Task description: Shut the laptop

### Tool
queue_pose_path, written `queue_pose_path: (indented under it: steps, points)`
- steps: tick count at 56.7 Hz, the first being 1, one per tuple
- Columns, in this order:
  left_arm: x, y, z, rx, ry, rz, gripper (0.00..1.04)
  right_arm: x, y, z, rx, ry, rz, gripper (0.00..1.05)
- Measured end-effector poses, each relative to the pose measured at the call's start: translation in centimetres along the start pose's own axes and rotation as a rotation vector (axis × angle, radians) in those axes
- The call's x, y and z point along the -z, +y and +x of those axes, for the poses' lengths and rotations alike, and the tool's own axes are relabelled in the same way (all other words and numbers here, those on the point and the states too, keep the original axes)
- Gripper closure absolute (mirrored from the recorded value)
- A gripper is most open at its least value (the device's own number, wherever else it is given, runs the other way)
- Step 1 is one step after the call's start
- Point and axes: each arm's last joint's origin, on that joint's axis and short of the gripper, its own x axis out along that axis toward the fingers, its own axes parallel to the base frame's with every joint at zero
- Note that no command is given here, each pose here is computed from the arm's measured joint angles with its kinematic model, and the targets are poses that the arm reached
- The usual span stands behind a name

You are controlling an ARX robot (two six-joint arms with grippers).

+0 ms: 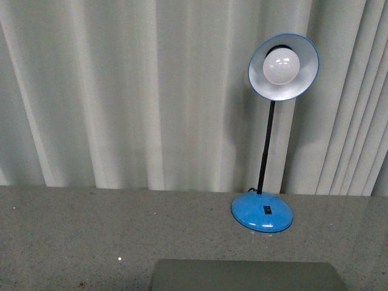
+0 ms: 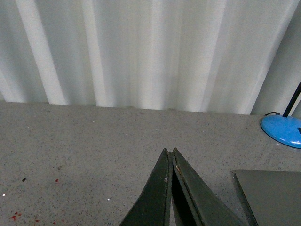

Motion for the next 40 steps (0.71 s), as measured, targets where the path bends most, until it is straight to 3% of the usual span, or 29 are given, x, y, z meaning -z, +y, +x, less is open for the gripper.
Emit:
queue_pose_path:
  steps: [40]
  points:
    - [-0.5, 0.0, -2.4, 0.001, -0.016, 0.000, 1.01, -0.4, 0.0, -2.1, 0.000, -0.016, 0.000, 1.02]
